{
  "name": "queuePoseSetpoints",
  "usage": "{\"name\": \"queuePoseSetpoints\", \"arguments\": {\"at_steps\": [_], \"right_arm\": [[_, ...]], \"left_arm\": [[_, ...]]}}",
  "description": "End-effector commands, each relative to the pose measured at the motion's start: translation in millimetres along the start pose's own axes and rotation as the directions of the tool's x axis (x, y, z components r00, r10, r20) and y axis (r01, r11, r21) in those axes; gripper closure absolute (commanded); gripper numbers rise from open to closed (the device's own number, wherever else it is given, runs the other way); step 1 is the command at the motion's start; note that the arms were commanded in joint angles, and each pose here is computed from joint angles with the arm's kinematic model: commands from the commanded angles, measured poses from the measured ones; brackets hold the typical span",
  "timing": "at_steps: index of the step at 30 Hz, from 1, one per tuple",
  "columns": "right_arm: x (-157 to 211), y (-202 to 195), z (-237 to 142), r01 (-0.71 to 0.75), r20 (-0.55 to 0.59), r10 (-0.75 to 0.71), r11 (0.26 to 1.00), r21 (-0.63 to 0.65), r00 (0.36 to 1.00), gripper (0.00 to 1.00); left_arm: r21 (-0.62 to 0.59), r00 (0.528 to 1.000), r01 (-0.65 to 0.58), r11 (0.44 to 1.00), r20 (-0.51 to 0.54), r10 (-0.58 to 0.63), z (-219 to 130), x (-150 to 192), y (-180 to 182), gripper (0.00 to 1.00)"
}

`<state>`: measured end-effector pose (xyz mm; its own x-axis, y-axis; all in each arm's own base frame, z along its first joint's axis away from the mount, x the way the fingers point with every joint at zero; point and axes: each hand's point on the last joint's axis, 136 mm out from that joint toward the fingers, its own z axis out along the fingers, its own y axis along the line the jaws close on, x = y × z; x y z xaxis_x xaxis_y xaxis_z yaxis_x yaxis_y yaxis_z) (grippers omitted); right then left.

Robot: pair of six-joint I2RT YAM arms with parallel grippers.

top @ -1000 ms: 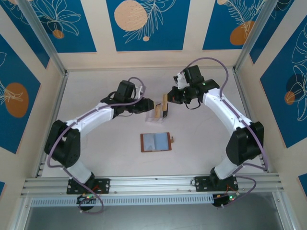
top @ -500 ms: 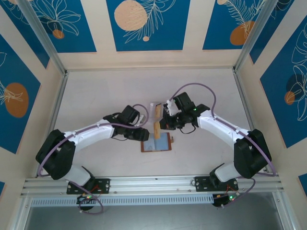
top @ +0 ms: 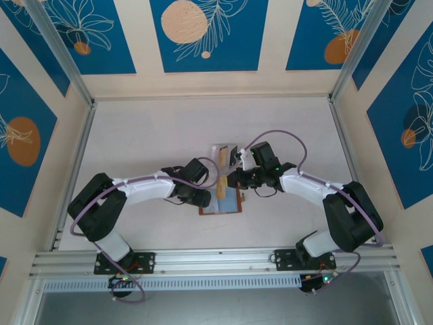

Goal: Put the credit cards into the card holder

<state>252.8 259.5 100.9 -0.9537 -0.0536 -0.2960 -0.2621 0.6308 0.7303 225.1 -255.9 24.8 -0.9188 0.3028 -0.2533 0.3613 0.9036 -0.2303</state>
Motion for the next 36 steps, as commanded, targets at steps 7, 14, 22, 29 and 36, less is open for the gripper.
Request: {"name": "queuePoseSetpoints", "arguments": {"at_steps": [7, 14, 22, 29, 36], "right_arm": [[-1.6, -1.2, 6.0, -0.005, 0.009, 0.006, 0.997, -0.082, 1.000, 1.00], [4.9, -6.7, 10.0, -0.015, -0.002, 0.015, 0.996, -0.089, 1.000, 1.00], [10.8, -15.5, 11.0, -0.035, 0.000, 0.035, 0.995, -0.088, 0.999, 1.00], [13.7, -19.4, 11.6, -0.047, -0.004, 0.047, 0.995, -0.091, 0.999, 1.00], [14.7, -14.4, 8.3, -0.054, 0.001, 0.054, 0.992, -0.118, 0.999, 1.00]], "left_arm": [[-0.077, 1.000, 0.006, 0.997, -0.018, -0.008, 12.6, 9.4, 13.3, 0.56], [-0.078, 1.000, 0.013, 0.997, -0.024, -0.015, 14.7, 14.1, 15.0, 0.57], [-0.079, 0.999, 0.015, 0.997, -0.034, -0.018, 16.5, 16.6, 14.8, 0.57], [-0.076, 0.999, 0.022, 0.997, -0.033, -0.025, 17.3, 16.5, 14.7, 0.57], [-0.079, 0.999, 0.021, 0.997, -0.036, -0.024, 17.5, 17.3, 15.3, 0.57]]}}
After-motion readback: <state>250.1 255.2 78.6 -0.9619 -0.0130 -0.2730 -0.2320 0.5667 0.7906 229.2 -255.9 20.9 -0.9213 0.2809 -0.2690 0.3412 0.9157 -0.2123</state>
